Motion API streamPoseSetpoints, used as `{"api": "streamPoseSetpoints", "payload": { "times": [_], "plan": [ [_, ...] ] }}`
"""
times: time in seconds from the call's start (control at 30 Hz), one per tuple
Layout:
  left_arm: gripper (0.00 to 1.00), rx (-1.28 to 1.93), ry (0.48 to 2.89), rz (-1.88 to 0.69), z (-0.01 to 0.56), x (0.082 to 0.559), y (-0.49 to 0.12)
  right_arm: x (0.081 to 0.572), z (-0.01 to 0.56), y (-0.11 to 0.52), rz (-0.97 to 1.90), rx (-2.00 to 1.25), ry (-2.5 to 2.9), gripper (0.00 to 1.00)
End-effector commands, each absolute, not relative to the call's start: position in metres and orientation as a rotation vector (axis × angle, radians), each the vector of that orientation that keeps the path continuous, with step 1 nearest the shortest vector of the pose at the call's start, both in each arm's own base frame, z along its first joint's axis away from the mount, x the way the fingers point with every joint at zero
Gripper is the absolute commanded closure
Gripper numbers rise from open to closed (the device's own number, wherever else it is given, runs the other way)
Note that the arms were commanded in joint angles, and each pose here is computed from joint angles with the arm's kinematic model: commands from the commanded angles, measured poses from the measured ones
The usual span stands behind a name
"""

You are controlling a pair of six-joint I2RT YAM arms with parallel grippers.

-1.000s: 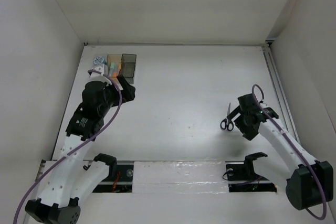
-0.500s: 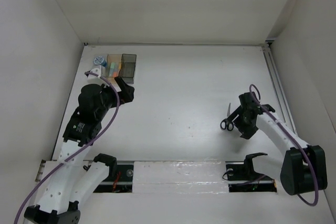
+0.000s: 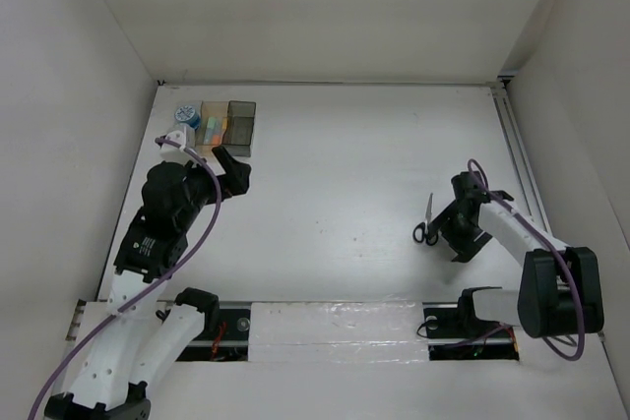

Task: Sort the stationery into containers
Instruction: Pick up the scissors from the center of the board.

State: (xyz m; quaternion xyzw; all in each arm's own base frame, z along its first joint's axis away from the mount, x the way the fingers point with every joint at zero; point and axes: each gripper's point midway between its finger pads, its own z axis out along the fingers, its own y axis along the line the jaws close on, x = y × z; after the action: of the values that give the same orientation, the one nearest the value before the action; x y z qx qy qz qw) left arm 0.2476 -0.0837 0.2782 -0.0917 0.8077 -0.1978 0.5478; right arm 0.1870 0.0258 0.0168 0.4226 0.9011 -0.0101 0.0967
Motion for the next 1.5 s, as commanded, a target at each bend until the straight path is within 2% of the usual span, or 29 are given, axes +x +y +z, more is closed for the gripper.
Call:
{"api": "streamPoseSetpoints", "payload": {
  "times": [0.0,0.17,0.2,0.23,0.27,0.33,0.37,0.4,0.47,0.6,0.83,1.0,1.07,1.13,1.3,1.47],
  "plan": [
    [0.00,-0.193,1.867,-0.483,0.289,0.247,-0.085,0.204,0.021,0.026,0.010,1.203,2.660,0.19],
    [0.00,-0.193,1.867,-0.483,0.289,0.247,-0.085,0.209,0.015,0.023,-0.008,1.187,2.707,0.28],
    [0.00,-0.193,1.867,-0.483,0.289,0.247,-0.085,0.209,0.013,0.023,-0.014,1.190,2.715,0.47],
    [0.00,-0.193,1.867,-0.483,0.289,0.247,-0.085,0.209,0.011,0.023,-0.017,1.175,2.725,0.53],
    [0.00,-0.193,1.867,-0.483,0.289,0.247,-0.085,0.213,0.013,0.023,-0.011,1.171,2.716,0.53],
    [0.00,-0.193,1.867,-0.483,0.289,0.247,-0.085,0.214,0.011,0.023,-0.019,1.162,2.731,0.73],
    [0.00,-0.193,1.867,-0.483,0.289,0.247,-0.085,0.214,0.011,0.023,-0.019,1.162,2.731,0.75],
    [0.00,-0.193,1.867,-0.483,0.289,0.247,-0.085,0.217,0.012,0.023,-0.020,1.163,2.733,0.82],
    [0.00,-0.193,1.867,-0.483,0.289,0.247,-0.085,0.215,0.009,0.022,-0.028,1.151,2.748,1.00],
    [0.00,-0.193,1.879,-0.479,0.286,0.249,-0.085,0.226,0.014,0.035,0.090,1.110,2.765,1.00],
    [0.00,-0.166,1.958,-0.486,0.268,0.260,-0.095,0.267,0.079,0.076,0.266,0.810,2.540,1.00],
    [0.00,-0.080,2.082,-0.561,0.246,0.272,-0.119,0.288,0.133,0.139,0.419,0.463,2.423,1.00],
    [0.00,-0.041,2.150,-0.625,0.235,0.274,-0.133,0.289,0.140,0.160,0.422,0.328,2.412,1.00],
    [0.00,0.020,2.131,-0.721,0.247,0.275,-0.149,0.285,0.147,0.200,0.478,0.147,2.400,1.00],
    [0.00,0.211,1.947,-1.082,0.298,0.258,-0.195,0.271,0.146,0.262,0.581,-0.073,2.397,1.00],
    [0.00,0.175,1.964,-1.118,0.292,0.261,-0.198,0.252,0.171,0.315,0.695,-0.198,2.349,1.00]
  ]
}}
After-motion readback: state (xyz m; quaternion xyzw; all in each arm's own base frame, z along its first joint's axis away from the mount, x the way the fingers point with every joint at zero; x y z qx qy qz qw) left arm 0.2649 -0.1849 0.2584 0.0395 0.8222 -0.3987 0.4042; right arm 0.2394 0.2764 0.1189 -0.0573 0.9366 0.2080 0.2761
